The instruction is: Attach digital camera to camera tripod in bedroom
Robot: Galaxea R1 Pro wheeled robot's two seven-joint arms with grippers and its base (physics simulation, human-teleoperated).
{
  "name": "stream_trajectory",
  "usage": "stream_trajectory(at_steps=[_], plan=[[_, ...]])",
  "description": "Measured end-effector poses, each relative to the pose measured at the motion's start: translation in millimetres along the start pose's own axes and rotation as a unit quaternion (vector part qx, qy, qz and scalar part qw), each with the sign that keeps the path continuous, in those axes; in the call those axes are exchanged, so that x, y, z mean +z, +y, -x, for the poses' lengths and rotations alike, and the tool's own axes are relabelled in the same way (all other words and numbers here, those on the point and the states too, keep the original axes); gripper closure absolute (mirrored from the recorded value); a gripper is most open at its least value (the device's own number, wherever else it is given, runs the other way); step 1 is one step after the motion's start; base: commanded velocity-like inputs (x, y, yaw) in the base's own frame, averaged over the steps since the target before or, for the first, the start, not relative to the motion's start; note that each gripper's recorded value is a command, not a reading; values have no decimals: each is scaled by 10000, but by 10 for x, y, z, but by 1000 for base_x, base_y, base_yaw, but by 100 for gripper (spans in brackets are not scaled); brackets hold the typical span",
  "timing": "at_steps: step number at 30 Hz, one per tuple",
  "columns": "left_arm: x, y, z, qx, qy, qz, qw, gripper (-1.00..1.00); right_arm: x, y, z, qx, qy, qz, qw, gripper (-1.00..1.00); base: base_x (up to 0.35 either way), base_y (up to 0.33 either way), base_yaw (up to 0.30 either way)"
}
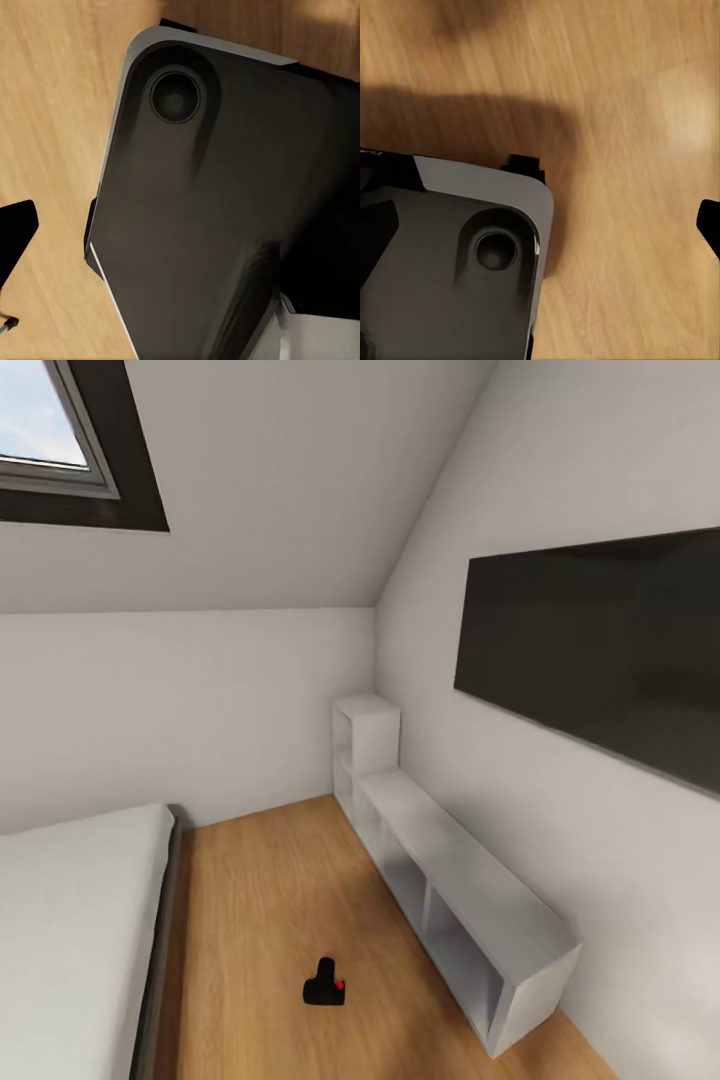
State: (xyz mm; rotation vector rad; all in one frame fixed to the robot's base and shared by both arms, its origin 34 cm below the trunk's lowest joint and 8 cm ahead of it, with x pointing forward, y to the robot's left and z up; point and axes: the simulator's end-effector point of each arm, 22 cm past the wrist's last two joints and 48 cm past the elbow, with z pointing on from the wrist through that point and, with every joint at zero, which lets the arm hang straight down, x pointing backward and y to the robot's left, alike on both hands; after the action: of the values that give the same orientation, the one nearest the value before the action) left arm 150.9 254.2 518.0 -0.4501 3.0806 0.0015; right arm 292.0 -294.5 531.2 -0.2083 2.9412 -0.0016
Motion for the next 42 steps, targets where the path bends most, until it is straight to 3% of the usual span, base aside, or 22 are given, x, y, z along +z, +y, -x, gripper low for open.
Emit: stream_trajectory(at_steps=[11,42], plan=[[0,4,1,7,-1,2,10000,-100,0,24,77,-40,-166,18,9999,-100,109,0,0],[-1,3,0,-5,-2,1,10000,-100,2,73,29,-48,-90,53,9999,-100,315,0,0]])
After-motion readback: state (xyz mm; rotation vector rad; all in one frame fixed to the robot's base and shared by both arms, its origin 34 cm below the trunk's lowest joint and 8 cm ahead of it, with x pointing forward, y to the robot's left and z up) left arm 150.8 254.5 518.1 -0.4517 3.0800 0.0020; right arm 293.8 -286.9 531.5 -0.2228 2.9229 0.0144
